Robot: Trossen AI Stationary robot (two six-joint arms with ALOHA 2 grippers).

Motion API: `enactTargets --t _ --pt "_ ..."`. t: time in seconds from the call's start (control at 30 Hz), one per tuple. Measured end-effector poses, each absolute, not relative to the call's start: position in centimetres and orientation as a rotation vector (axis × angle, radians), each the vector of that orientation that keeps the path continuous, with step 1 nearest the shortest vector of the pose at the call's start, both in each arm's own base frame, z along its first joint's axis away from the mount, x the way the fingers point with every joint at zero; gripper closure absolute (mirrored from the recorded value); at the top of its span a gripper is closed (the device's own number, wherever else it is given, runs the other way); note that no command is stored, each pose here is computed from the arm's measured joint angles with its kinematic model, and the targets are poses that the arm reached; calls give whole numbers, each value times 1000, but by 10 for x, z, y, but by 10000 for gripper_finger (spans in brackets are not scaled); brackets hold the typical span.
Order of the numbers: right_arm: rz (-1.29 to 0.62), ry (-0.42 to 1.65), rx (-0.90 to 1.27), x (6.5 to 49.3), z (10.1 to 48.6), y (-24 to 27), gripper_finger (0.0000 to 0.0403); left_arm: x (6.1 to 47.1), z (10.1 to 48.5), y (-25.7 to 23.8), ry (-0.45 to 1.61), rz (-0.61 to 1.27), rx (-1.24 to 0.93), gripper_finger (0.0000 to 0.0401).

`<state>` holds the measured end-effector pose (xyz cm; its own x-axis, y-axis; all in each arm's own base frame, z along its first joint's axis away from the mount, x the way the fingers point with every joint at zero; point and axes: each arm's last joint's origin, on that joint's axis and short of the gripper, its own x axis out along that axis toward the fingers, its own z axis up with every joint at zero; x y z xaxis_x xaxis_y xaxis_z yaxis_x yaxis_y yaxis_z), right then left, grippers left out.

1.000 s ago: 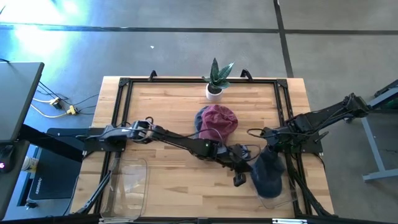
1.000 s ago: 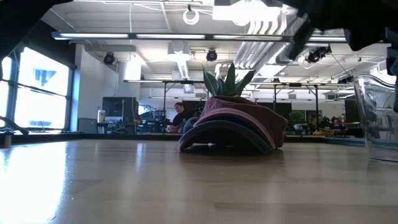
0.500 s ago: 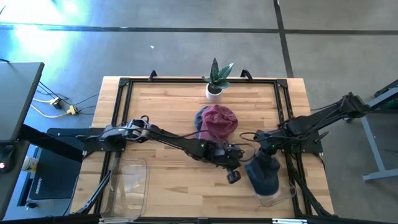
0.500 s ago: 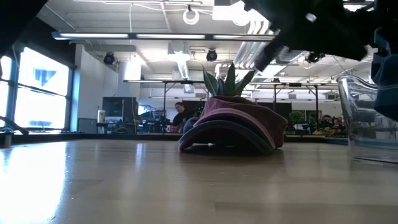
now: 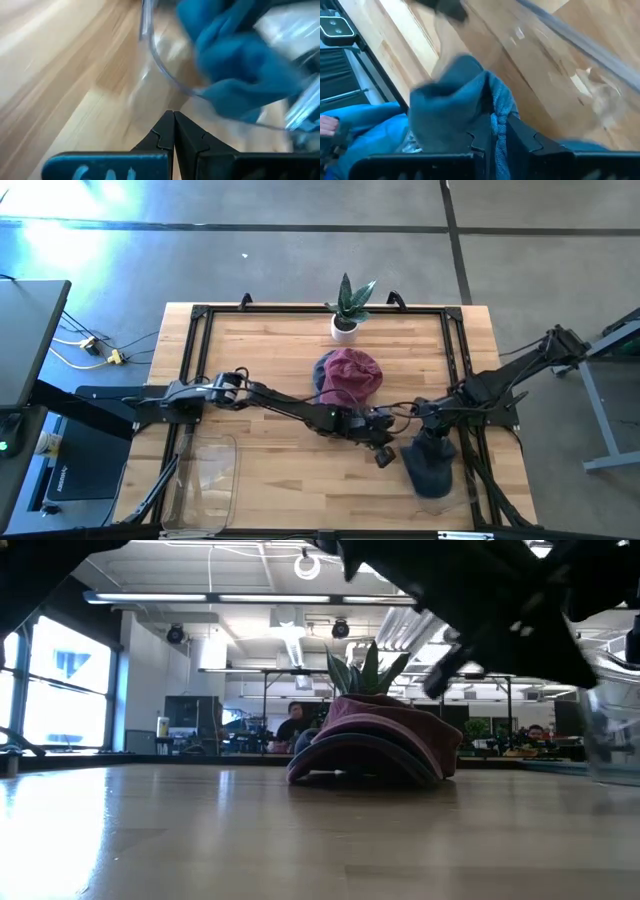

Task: Pick & Place hat
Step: Put the blue cap into the right transparent bin

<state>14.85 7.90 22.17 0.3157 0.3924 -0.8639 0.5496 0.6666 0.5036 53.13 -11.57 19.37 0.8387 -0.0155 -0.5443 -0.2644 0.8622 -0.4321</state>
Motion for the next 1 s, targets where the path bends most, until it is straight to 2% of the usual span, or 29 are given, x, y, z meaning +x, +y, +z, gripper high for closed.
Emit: enactTargets --t 0.4,0.57,0.83,1.0 --pt "-140 1291 876 142 221 90 372 551 162 -109 460 51 -549 401" --pt "-263 1300 796 136 217 83 377 544 149 -107 609 95 -493 401" --pt "-446 1278 723 129 213 75 374 535 231 -130 581 16 -381 401" --pt "-526 1212 707 130 212 74 370 512 271 -154 656 53 -259 401"
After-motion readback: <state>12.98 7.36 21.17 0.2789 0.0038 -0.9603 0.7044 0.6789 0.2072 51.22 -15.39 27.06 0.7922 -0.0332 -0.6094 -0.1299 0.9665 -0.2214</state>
